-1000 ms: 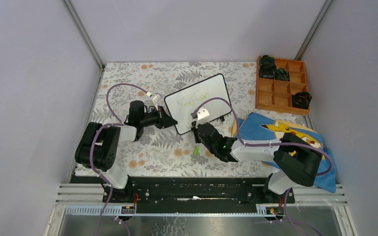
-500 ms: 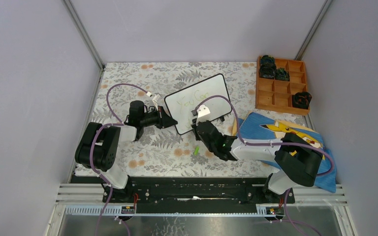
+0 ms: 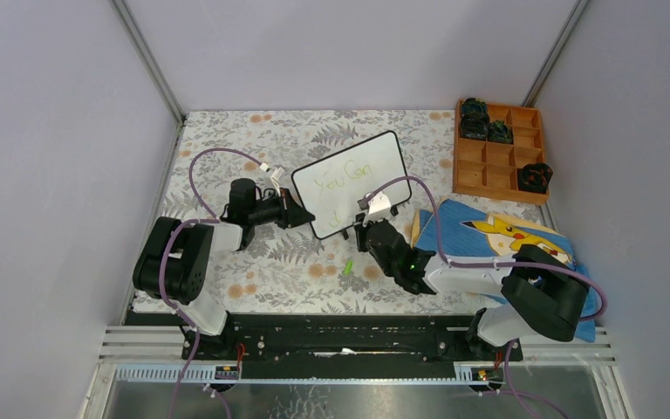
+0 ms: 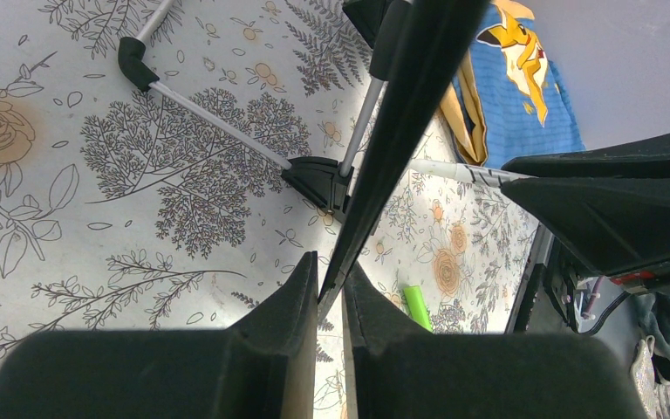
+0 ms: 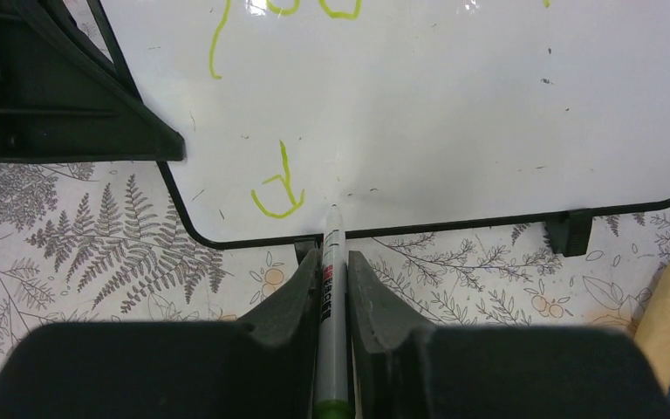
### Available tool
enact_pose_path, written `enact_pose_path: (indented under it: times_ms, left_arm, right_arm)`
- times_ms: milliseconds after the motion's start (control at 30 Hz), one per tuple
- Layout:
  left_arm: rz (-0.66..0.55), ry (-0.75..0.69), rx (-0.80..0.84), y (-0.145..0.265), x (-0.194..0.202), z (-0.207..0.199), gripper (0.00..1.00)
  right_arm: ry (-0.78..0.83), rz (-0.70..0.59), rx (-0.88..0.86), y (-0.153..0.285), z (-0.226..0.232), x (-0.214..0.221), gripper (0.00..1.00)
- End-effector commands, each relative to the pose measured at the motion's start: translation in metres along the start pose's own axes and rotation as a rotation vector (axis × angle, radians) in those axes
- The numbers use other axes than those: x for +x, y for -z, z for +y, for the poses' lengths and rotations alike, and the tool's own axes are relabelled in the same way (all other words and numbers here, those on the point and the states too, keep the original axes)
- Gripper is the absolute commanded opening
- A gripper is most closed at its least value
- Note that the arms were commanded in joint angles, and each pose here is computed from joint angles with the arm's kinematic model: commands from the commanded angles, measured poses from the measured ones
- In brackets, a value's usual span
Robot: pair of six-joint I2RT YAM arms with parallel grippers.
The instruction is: Write a sentence on the whiteboard
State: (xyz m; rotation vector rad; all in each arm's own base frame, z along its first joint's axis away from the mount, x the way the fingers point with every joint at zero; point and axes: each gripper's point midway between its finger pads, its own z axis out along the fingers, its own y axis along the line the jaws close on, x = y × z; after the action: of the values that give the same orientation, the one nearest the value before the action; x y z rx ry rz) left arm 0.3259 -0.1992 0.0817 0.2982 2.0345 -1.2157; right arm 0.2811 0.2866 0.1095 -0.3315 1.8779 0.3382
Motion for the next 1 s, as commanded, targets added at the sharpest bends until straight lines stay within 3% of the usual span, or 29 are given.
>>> enact_pose_path:
  times_ms: [0,233,967]
  left_arm:
    - [0.041,0.046,-0.111,0.000,0.017,0.023,0.00]
    - [0.043,0.046,-0.112,0.000,0.018,0.023,0.00]
    - [0.044,0.046,-0.112,-0.001,0.017,0.023,0.00]
  right_arm:
    - [-0.129,-0.158,-0.025,0.003,0.005,-0.042,0.00]
    - [-0.156,-0.189,-0.053,-0.001,0.013,-0.051,0.00]
    - [-0.119,-0.108,-0.036,-0.015,0.015,-0.032,0.00]
